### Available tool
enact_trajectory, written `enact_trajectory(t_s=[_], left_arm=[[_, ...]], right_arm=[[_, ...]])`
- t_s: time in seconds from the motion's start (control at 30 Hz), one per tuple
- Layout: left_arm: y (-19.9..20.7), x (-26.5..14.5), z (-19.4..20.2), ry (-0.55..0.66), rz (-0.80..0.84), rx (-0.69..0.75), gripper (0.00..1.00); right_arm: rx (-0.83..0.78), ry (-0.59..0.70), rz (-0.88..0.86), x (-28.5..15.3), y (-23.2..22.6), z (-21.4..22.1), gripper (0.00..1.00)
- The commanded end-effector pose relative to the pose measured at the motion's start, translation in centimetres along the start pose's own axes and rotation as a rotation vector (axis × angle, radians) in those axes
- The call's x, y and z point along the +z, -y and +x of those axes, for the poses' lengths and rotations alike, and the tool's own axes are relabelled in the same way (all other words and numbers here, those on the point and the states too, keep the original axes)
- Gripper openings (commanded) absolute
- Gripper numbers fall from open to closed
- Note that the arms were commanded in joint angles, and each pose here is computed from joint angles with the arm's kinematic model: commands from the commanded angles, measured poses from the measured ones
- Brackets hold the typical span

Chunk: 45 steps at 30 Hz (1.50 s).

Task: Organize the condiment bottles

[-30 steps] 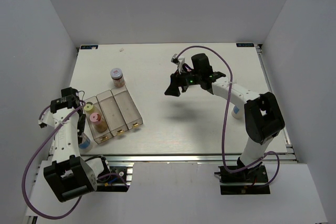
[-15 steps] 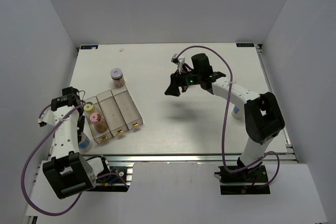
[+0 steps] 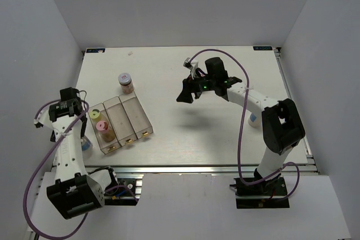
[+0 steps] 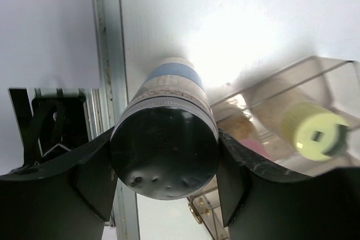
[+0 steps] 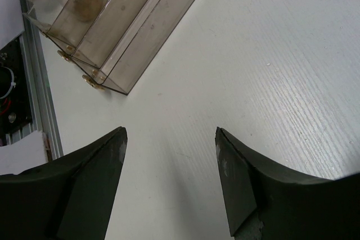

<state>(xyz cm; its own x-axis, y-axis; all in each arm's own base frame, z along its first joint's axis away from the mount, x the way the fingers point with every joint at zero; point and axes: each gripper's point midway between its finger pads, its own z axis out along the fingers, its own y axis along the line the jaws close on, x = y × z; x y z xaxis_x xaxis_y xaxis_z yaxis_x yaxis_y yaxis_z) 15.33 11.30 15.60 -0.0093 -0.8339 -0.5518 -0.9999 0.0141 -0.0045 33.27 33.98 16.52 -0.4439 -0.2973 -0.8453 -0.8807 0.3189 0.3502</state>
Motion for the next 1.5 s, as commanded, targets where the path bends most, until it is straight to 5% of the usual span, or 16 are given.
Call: enact_trajectory(t_s=[0.0,0.27,0.83,1.2,1.47], left_arm=[[-0.5,-2.5,-3.6,0.127,0.050,0.025,0.00],[-0.1,-4.8,-6.3,0.209,0.102,0.047,0.00],[8.6,-12.8,-8.5,0.239,0.669,0.204,0.00],[13.4,-13.8,-3.7,0.093,0.957,0.386,0.00],[15.6,-11.4,-1.3,-0.008,0.959,0.522,0.00]], right_arm=[[-0.021,0.017,-0.003,-0.3,0.0,-0.4,0.69],[-0.021,0.018,-0.004,-0.4,-0.1,-0.4,0.69],[-0.035,0.019,0.011,-0.7,0.0,-0.3,0.69],[-0.043,0.006,0.032,-0.9,0.2,0.2,0.69],[-0.035,-0.014,0.042,-1.2,0.1,1.4,0.69]])
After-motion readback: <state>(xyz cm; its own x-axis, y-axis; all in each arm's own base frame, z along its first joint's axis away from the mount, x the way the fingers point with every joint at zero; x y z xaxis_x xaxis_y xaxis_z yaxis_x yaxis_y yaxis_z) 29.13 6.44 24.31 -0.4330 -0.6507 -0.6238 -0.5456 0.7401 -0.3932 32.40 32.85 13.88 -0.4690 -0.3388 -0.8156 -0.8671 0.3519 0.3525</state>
